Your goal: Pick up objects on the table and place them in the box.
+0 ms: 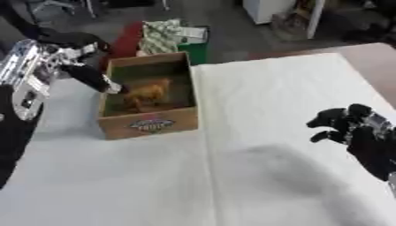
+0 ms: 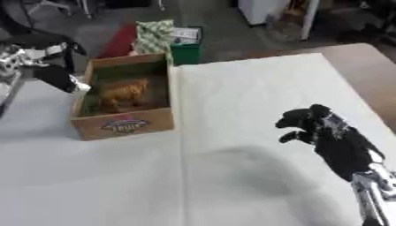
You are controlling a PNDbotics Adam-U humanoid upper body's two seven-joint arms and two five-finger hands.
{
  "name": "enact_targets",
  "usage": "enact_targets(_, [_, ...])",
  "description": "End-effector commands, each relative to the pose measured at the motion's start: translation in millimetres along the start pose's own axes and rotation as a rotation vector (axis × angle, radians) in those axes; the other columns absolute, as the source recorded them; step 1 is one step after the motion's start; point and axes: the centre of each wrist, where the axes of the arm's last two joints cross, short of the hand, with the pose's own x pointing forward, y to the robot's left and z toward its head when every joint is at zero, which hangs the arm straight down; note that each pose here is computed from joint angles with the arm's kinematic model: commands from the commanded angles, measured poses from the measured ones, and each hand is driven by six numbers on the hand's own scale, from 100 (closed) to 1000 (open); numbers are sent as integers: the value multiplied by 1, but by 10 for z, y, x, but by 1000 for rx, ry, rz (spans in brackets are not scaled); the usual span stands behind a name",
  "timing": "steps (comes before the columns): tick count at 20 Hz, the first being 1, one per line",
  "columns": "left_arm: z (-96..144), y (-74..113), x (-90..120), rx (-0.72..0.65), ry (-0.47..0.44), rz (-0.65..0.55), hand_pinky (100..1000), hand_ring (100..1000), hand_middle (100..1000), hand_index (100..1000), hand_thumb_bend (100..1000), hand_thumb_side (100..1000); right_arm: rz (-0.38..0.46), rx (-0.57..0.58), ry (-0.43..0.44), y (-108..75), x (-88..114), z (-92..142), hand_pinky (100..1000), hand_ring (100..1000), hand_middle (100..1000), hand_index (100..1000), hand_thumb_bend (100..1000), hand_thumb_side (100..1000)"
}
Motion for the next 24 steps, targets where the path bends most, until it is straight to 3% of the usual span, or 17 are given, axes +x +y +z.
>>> enact_targets(1, [234, 174, -126, 120, -21, -1, 810, 842, 846, 881, 535, 522, 22, -3, -16, -49, 75, -12, 651, 786, 670, 764, 100, 961])
enact_targets(8, [526, -84, -93, 253, -114, 118, 777, 806, 811, 864, 385, 483, 18, -5, -17, -46, 69, -4, 650, 786, 670, 764, 100, 958])
enact_targets(9, [628, -110, -35, 288, -134, 156, 762, 790, 798, 854, 299, 510, 17, -6, -18, -46, 70, -5, 650, 786, 670, 764, 100, 954])
enact_targets(11, [825, -263, 106, 336, -175, 289, 748, 777, 787, 845, 236, 542, 14, -8, -19, -42, 65, -4, 650, 786, 670, 764, 100, 962])
enact_targets(18, [1079, -626, 285, 406, -177, 552, 720, 751, 760, 819, 125, 609, 8, -11, -21, -31, 61, -6, 650, 786, 670, 764, 100, 963])
enact_targets(24, [1114, -843, 319, 425, -160, 657, 710, 742, 752, 810, 100, 644, 3, -15, -18, -25, 53, 2, 649, 784, 668, 762, 100, 967])
